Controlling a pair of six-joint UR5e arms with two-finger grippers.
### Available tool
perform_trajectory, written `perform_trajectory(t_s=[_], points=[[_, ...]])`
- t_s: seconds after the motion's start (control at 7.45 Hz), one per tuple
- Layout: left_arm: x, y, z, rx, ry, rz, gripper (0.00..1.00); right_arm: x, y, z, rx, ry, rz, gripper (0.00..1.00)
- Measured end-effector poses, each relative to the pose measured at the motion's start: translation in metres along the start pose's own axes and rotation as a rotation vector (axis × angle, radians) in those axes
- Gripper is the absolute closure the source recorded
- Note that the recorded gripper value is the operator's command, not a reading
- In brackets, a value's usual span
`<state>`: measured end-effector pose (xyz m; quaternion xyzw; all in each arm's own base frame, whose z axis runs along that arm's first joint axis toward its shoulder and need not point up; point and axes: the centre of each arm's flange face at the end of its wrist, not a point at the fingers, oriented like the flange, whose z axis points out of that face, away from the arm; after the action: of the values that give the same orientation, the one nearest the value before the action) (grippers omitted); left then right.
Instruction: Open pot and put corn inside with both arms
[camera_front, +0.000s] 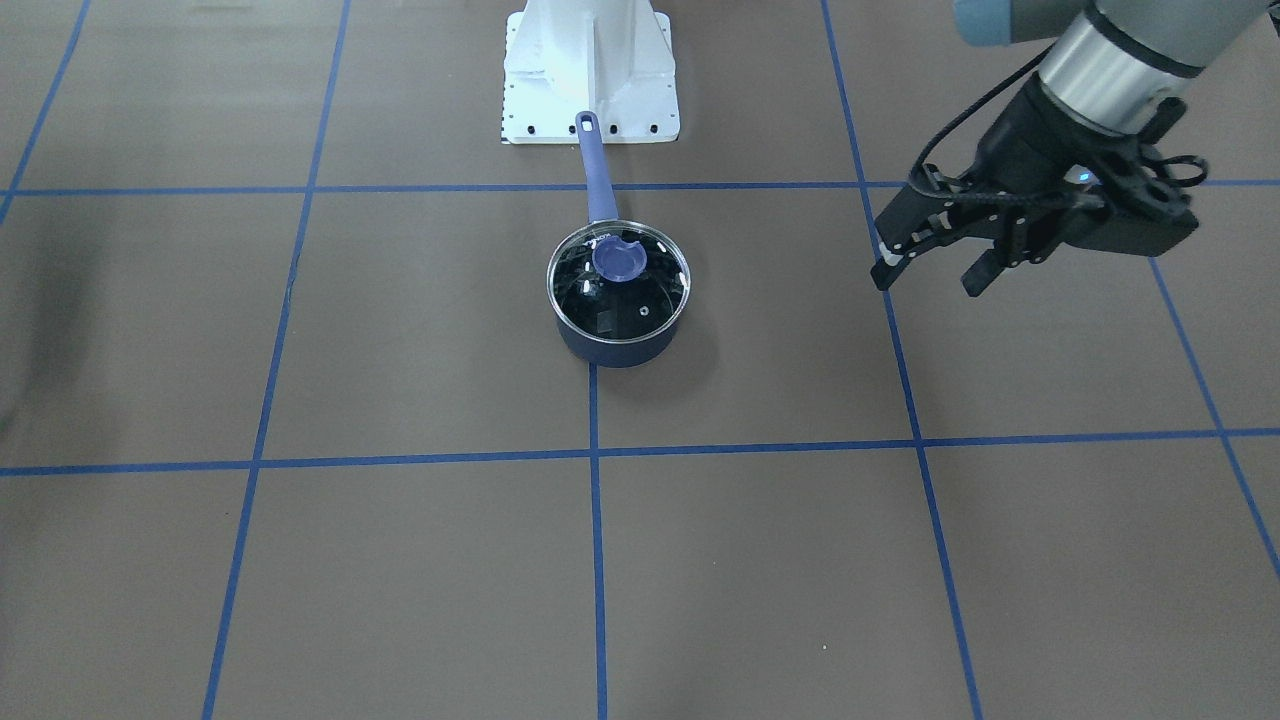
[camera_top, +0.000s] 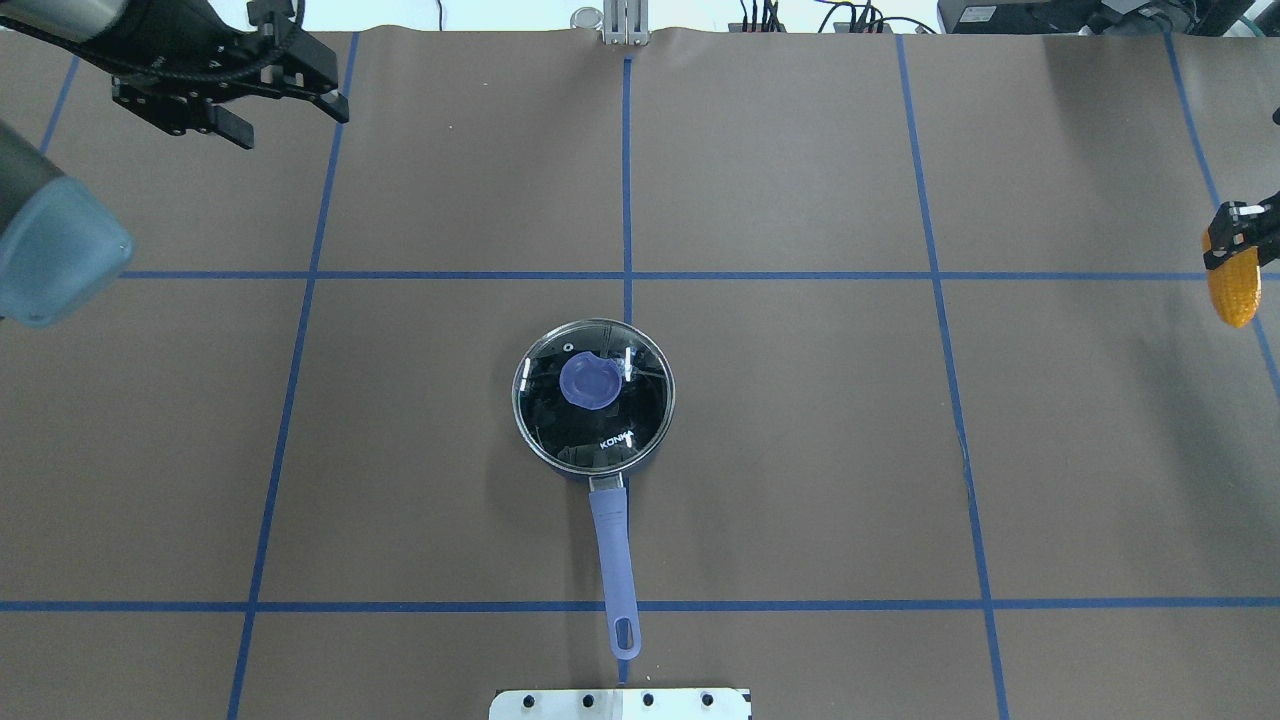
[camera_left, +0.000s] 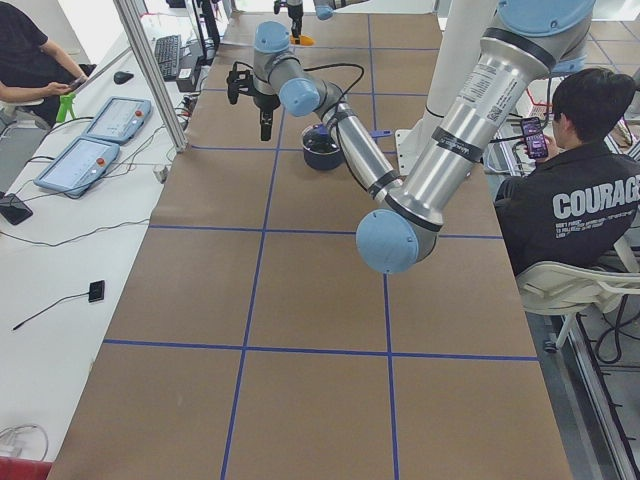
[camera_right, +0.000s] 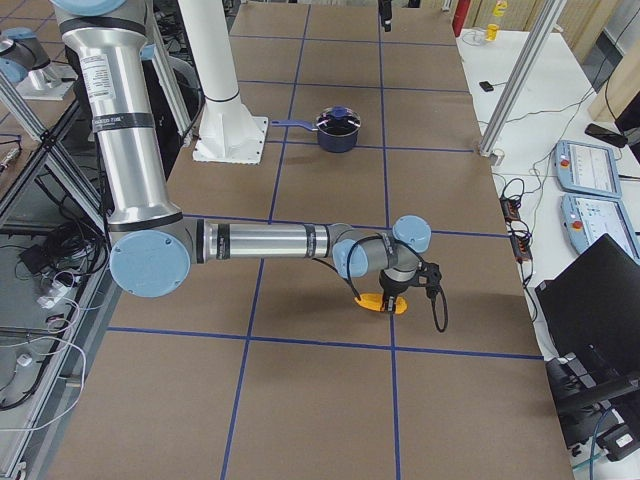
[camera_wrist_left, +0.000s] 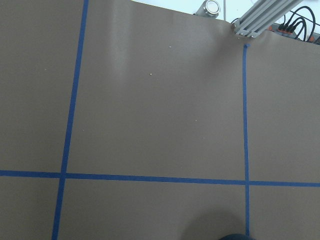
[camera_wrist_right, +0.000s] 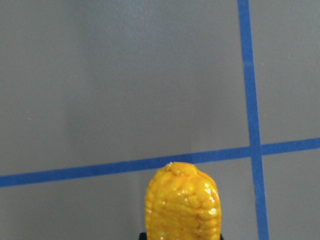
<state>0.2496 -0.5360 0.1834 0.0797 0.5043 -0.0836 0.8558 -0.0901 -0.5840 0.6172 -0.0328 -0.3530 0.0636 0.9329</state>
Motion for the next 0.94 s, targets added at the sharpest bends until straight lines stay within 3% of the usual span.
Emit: perform_trajectory(t_s=[0.4, 0.94], points=[[0.065, 0.063, 0.058, -0.019, -0.016, 0.082, 0.03, -0.047, -0.025, -0.061, 0.010, -0.003, 0.024, 0.66], [0.125, 0.149, 0.116, -0.119, -0.045, 0.204, 0.03, -0.073, -0.037, -0.084, 0.021, -0.037, 0.008, 0.66]])
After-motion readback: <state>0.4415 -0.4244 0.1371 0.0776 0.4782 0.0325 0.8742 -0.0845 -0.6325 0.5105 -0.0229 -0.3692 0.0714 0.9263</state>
